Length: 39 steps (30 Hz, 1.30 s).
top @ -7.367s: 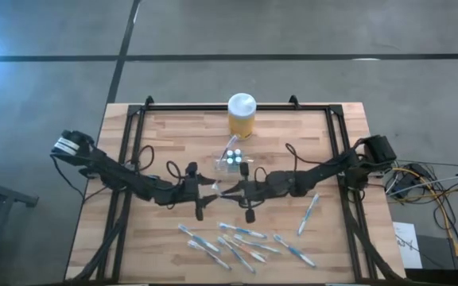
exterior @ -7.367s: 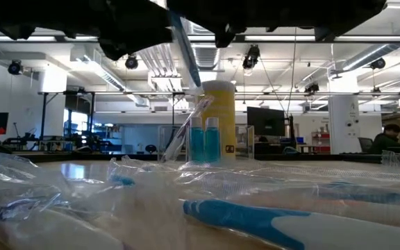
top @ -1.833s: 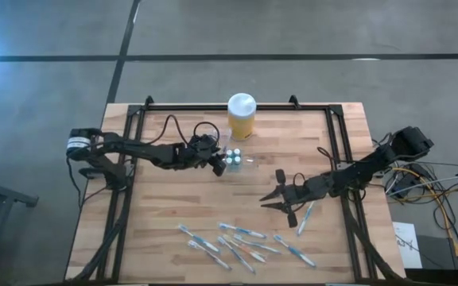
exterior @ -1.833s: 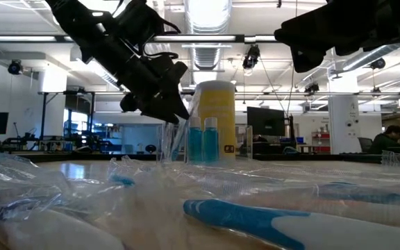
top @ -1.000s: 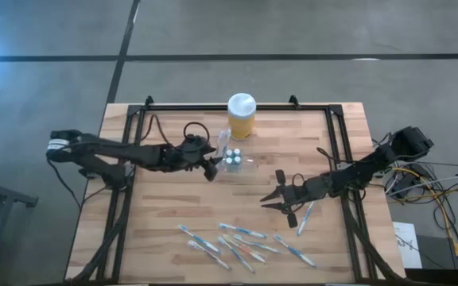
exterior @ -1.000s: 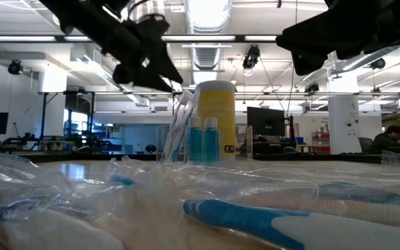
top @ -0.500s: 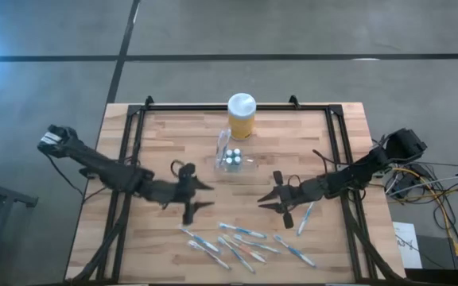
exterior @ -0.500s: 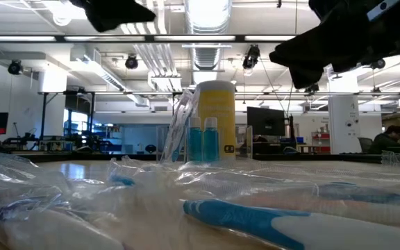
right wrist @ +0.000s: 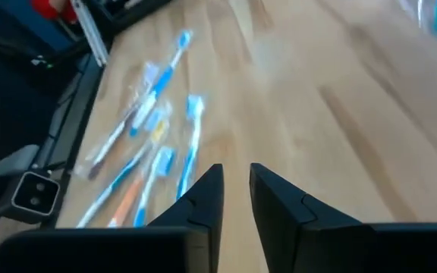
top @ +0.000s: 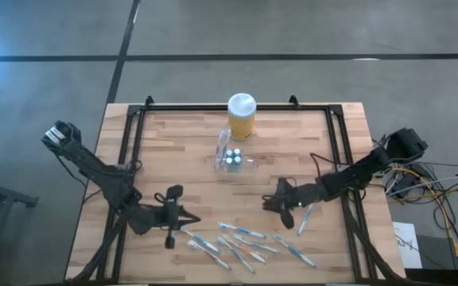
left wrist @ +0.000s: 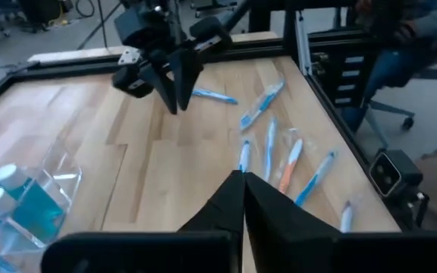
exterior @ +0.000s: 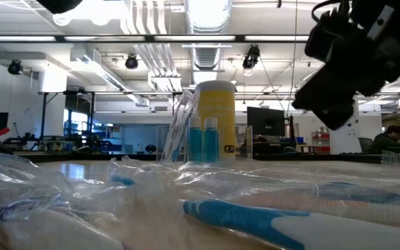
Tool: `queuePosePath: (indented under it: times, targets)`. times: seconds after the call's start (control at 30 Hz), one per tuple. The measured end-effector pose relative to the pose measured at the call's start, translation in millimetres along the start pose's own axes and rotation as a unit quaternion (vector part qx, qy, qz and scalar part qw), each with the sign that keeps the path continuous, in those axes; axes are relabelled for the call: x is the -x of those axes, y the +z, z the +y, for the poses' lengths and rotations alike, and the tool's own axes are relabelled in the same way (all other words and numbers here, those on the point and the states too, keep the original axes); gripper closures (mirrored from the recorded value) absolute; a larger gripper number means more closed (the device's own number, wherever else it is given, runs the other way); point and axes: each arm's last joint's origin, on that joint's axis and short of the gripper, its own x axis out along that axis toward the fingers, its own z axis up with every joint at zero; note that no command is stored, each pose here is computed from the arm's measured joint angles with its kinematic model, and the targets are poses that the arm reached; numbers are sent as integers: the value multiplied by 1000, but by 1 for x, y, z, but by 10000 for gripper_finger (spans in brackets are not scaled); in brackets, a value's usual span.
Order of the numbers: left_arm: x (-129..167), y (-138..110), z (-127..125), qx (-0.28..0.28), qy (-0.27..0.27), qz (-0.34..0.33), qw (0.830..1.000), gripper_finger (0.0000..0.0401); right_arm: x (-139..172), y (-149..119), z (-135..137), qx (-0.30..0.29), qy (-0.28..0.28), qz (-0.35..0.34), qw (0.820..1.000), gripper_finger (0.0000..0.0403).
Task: Pick & Place toothbrushing station
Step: Put the blue toothbrush into the transparent organizer
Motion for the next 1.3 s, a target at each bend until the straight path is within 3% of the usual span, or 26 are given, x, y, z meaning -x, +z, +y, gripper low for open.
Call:
queuePosePath:
  times: [0.2, 0.4, 0.57, 0.7, 0.9, 1.07, 1.3]
  targets:
    - [-1, -5, 1, 38, 3, 0, 999, 393, 3, 1, 27, -63, -36, 83, 994, 362]
    - [0, -5, 1, 26, 9, -2, 1000, 396, 25, 20, 83, -76, -154, 211, 962, 380]
    - [-1, -2, 2, 9, 15, -13, 1000, 383, 53, 40, 137, -46, -139, 147, 978, 376]
    - [0, -1, 2, -4, 14, -16, 1000, 382, 73, 58, 160, -105, -137, 137, 975, 362]
    - [0, -1, 2, -26, 15, -14, 999, 387, 84, 57, 160, -169, -235, 199, 936, 314]
    - [-1, -3, 2, 13, 9, -6, 1000, 387, 87, 47, 150, -179, -337, 191, 905, 254]
    - [-1, -7, 3, -10, 12, 14, 1000, 387, 75, 20, 136, -234, -367, 196, 879, 184]
